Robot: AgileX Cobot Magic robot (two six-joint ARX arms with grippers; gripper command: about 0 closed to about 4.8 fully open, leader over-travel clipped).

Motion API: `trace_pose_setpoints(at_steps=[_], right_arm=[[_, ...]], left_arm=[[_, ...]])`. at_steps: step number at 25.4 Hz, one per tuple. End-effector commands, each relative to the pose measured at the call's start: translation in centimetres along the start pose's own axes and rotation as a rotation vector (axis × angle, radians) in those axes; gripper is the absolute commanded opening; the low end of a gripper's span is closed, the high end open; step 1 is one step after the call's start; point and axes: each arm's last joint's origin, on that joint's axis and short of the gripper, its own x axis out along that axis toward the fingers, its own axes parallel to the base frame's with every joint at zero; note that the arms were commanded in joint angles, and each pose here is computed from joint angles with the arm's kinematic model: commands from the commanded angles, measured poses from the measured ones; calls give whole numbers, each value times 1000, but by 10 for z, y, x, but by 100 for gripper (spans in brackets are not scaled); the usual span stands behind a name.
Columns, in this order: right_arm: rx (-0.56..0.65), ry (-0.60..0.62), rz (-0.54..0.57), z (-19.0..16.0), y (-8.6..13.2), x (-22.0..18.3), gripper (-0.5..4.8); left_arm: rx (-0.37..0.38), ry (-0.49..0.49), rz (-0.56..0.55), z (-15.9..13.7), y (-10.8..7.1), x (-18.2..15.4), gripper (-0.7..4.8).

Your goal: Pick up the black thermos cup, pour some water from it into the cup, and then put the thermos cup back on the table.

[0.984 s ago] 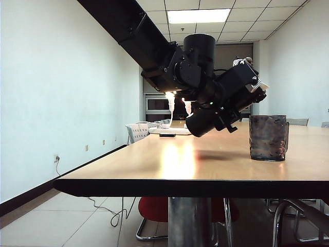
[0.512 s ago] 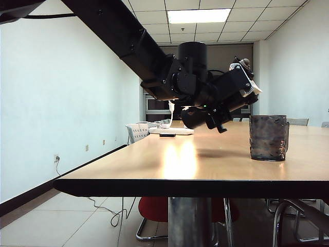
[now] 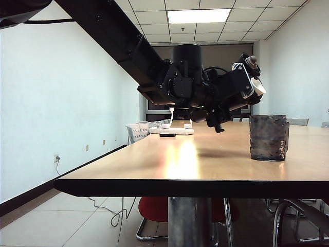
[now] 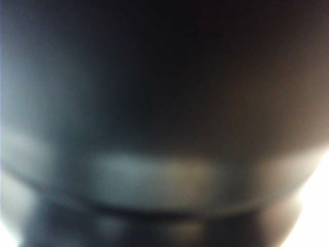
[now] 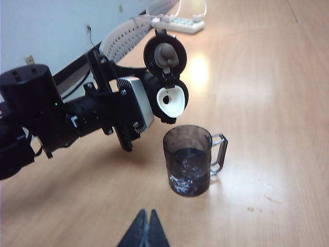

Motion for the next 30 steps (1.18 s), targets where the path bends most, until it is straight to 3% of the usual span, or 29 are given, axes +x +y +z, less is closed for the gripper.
trace_pose_setpoints(at_steps=[1,6,9,12,27,30], right_arm=[[-3,-15,3,2,1,-1,-1],[-9,-28,13,3,2,-4,-1],[-9,-27,18,3,3,-3,-1],[-10,-27,23,3,3,-3,-1],[-10,-28,24,3,4,-3,-1],[-10,-28,24,3,4,-3,-1]], left_arm=[[27,-51,101,1,14,0,120],[69,-30,90,-5,4,2,110],[57,-15,86,-5,2,3,110],[-29,-25,92,-5,3,2,112],[-28,-29,82,0,0,2,121],[-26,13,93,6,-2,2,121]])
